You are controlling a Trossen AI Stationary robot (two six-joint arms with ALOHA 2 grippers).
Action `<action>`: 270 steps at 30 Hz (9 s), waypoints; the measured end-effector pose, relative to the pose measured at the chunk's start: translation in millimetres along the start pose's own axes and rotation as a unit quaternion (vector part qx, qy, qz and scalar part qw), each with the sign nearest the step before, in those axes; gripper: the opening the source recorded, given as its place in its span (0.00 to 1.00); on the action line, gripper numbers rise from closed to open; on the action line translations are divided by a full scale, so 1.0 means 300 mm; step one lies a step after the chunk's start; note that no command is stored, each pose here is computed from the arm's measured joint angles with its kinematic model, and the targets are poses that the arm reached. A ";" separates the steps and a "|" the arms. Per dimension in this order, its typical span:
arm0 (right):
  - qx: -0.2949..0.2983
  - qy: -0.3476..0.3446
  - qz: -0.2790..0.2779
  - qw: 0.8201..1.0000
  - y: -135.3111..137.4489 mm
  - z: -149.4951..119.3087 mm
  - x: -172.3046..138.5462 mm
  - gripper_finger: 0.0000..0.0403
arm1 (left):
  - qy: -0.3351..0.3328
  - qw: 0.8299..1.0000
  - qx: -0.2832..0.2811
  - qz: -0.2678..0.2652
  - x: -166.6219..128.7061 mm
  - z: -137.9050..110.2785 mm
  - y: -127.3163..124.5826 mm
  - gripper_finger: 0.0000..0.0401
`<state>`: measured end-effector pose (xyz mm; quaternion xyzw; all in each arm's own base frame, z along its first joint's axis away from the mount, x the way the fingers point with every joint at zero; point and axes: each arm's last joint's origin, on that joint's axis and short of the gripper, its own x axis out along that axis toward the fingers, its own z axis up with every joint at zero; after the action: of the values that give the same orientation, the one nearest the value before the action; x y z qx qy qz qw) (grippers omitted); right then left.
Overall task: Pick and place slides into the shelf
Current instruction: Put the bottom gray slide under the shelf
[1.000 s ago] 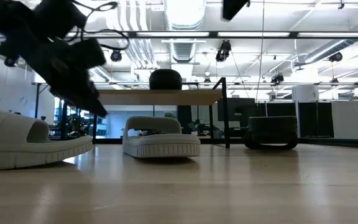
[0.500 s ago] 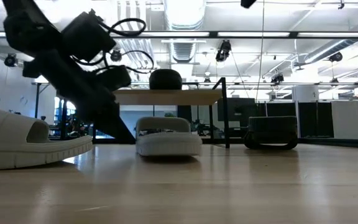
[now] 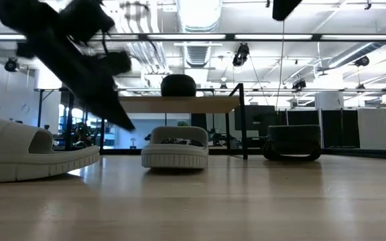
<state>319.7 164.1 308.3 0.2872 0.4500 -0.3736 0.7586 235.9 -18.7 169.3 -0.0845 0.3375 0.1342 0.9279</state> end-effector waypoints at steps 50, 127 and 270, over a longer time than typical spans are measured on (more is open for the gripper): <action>0.213 -0.016 0.111 0.971 0.058 0.169 0.701 0.02 | -0.016 0.986 -0.054 -0.159 -0.375 -0.059 0.006 0.00; 0.252 0.032 -0.012 0.967 -0.284 -0.372 0.085 0.61 | 0.223 0.775 -0.591 -0.019 -0.410 -0.192 -0.286 0.30; 0.249 0.012 -0.058 0.967 -0.306 -0.327 0.156 0.61 | 0.307 0.948 -0.050 0.071 -0.283 -0.144 -0.036 0.00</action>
<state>212.7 174.2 215.0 0.4449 0.3679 -0.5140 0.6344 150.6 -56.1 192.3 -0.1437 0.6038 0.1836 0.7623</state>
